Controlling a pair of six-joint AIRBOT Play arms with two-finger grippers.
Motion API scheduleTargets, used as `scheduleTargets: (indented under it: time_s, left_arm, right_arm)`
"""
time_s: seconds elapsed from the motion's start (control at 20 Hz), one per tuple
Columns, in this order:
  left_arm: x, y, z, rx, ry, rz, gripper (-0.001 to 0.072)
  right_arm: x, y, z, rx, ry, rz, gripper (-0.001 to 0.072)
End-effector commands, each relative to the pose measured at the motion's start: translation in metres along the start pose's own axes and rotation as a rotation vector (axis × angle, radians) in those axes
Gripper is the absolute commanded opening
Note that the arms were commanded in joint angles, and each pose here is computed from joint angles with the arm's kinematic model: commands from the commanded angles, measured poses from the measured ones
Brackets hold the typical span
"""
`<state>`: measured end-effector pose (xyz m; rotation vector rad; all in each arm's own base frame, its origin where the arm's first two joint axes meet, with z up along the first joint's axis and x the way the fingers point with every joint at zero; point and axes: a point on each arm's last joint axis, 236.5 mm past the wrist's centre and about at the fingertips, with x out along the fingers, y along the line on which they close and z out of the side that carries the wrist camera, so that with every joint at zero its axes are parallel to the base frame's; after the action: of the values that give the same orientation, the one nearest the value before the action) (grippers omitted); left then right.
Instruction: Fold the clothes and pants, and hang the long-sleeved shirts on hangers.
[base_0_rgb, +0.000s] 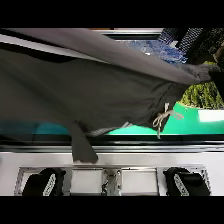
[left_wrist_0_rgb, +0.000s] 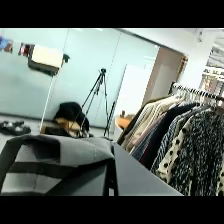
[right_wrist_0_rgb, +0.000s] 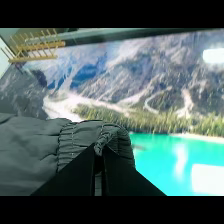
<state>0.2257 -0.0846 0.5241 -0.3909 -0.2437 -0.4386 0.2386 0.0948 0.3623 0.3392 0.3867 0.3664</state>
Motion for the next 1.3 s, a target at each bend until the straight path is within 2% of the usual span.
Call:
scheduleTargets:
  time_s: [0.0, 0.25, 0.4, 0.55, 0.7, 0.8, 1.0, 1.25]
  left_arm:
    - [0.049, 0.048, -0.061, -0.070, 0.199, 0.052, 0.0003]
    - [0.142, 0.165, -0.239, -0.308, 0.587, 0.189, 0.0004]
    - [0.180, 0.193, -0.339, -0.383, 0.761, 0.202, 0.0004]
    - [0.207, 0.193, -0.379, -0.391, 0.827, 0.168, 0.0004]
    - [0.216, 0.187, -0.378, -0.377, 0.857, 0.131, 0.0003]
    - [0.204, 0.187, -0.374, -0.345, 0.912, 0.136, 0.0002]
    - [0.139, 0.187, -0.386, -0.188, 1.053, 0.242, 0.0003]
    - [0.023, 0.175, -0.475, -0.242, 1.258, 0.309, 0.0003]
  right_arm:
    - [0.018, -0.013, -0.033, 0.094, 0.172, -0.028, 0.0012]
    - [0.120, -0.097, -0.088, 0.193, 0.506, -0.181, 0.0012]
    - [0.188, -0.158, -0.117, 0.225, 0.590, -0.276, 0.0013]
    - [0.238, -0.188, -0.121, 0.250, 0.549, -0.296, 0.0013]
    - [0.253, -0.199, -0.104, 0.232, 0.457, -0.309, 0.0013]
    - [0.245, -0.202, -0.104, 0.169, 0.477, -0.325, 0.0013]
    - [0.207, -0.215, -0.132, 0.068, 0.614, -0.404, 0.0012]
    - [0.190, -0.242, -0.214, 0.064, 0.755, -0.459, 0.0013]
